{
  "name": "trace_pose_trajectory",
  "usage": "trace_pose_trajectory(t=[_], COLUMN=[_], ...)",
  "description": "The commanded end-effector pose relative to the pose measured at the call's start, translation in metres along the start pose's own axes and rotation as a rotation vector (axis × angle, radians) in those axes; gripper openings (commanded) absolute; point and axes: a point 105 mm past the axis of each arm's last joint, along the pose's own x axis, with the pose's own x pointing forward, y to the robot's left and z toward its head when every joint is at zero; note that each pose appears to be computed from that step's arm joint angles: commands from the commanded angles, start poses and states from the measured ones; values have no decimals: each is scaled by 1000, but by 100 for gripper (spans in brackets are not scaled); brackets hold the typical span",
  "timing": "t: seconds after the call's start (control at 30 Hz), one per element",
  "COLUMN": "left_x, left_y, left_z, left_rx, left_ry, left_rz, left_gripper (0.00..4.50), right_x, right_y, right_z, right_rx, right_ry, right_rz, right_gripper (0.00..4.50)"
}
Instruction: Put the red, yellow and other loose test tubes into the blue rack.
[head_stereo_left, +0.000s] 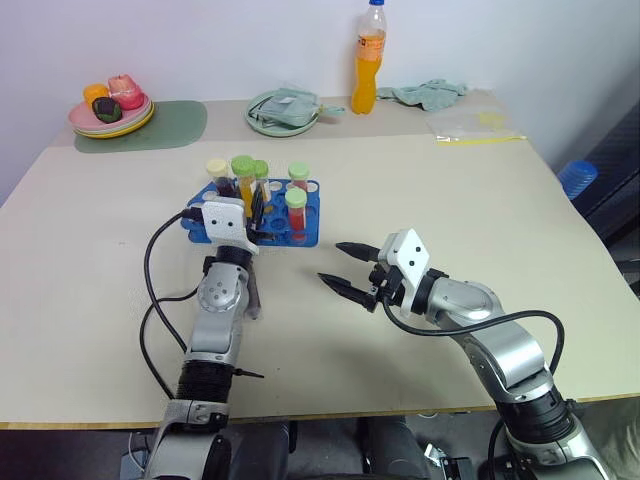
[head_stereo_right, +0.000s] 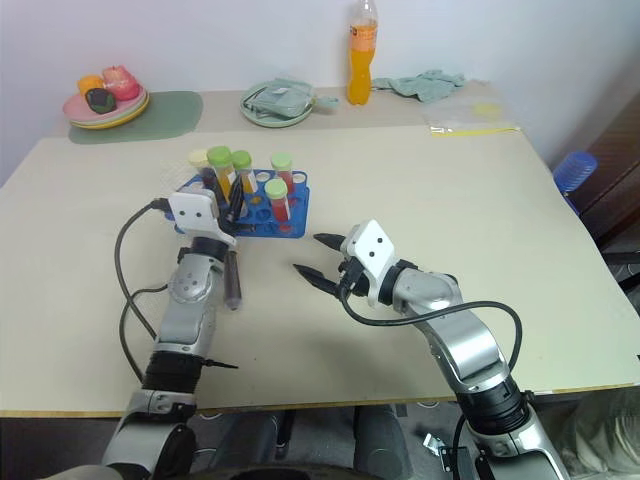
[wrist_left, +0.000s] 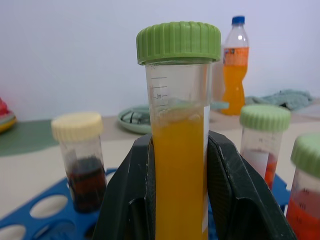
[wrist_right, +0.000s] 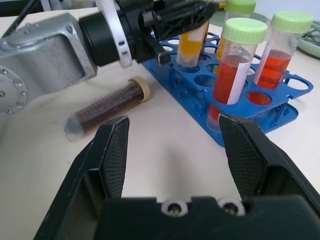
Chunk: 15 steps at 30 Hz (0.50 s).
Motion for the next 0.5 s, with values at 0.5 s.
trace_pose_trajectory(t=[0.5], left_x=[7], left_y=[-8], left_z=[-2], left_rx=[-26], left_ry=[-16], left_rz=[-11], left_gripper=[79], right_x=[-2], right_y=[-1], right_z=[13], right_rx=[-22], right_ry=[-45], right_rz=[-7], right_gripper=[317])
